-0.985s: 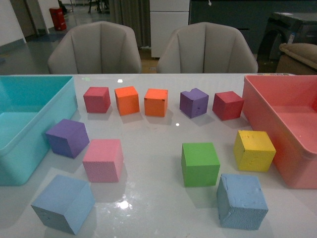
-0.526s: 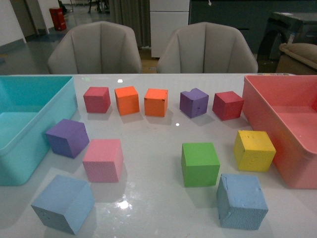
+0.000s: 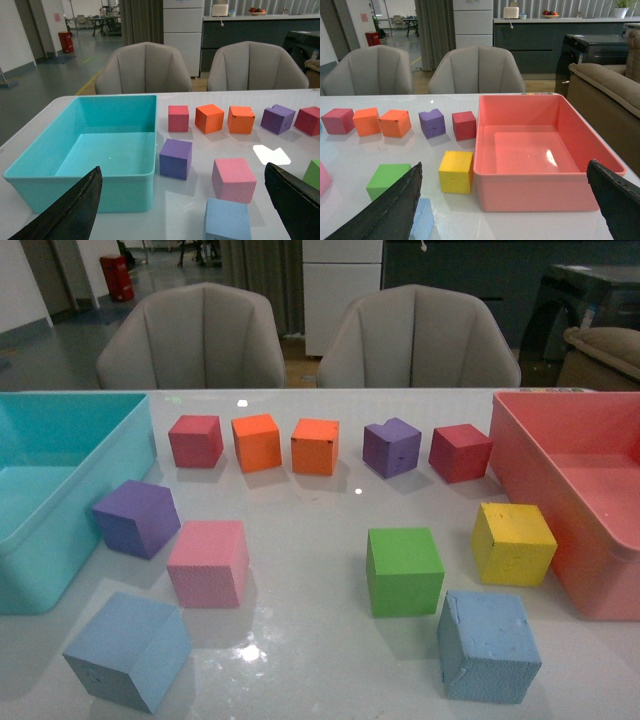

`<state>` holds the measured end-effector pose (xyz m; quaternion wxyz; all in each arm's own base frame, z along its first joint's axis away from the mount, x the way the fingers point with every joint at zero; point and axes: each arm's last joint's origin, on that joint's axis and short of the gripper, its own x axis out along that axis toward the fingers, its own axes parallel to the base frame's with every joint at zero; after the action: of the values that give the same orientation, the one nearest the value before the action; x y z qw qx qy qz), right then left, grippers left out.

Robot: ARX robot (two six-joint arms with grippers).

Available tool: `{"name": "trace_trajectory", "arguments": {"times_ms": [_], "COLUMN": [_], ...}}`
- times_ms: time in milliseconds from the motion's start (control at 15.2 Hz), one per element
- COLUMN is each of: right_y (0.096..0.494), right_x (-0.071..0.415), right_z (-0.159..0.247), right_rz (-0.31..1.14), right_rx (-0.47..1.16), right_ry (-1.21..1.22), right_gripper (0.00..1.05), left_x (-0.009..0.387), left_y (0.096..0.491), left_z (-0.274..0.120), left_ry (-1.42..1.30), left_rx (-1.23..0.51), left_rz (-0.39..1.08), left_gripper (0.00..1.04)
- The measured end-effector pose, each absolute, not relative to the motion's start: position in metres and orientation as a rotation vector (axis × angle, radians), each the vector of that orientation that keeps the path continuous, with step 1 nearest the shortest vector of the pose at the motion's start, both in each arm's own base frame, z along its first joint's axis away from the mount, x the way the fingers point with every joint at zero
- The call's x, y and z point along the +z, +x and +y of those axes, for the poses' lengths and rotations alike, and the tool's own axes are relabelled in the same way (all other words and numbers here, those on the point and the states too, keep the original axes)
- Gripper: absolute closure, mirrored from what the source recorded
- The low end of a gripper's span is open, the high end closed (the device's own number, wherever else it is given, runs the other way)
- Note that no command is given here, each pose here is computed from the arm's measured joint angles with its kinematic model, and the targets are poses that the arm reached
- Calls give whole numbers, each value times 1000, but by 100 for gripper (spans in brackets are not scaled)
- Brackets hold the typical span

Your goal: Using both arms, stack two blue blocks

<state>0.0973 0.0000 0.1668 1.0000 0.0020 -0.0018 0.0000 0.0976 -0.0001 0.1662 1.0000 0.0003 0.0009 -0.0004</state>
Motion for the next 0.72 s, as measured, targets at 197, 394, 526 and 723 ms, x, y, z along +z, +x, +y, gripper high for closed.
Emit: {"name": "trace_trajectory", "arguments": {"times_ms": [197, 394, 526, 723], "right_y": [97, 97, 98, 127], "right_x": [167, 167, 167, 206], "right_z": [0, 0, 0, 1], "right_rz": [-3, -4, 4, -21], "right_rx": [0, 0, -32, -128], "right_ry": [4, 4, -16, -55], "right_gripper": [6, 6, 6, 6], "left_x": [166, 166, 166, 166], "left_y": [98, 98, 98, 98], "left_z": [0, 0, 0, 0], "left_ry": [1, 1, 1, 1], "left_rx": [-1, -1, -1, -1], "left_rz": [2, 2, 2, 2], "left_gripper": [7, 7, 7, 7]}}
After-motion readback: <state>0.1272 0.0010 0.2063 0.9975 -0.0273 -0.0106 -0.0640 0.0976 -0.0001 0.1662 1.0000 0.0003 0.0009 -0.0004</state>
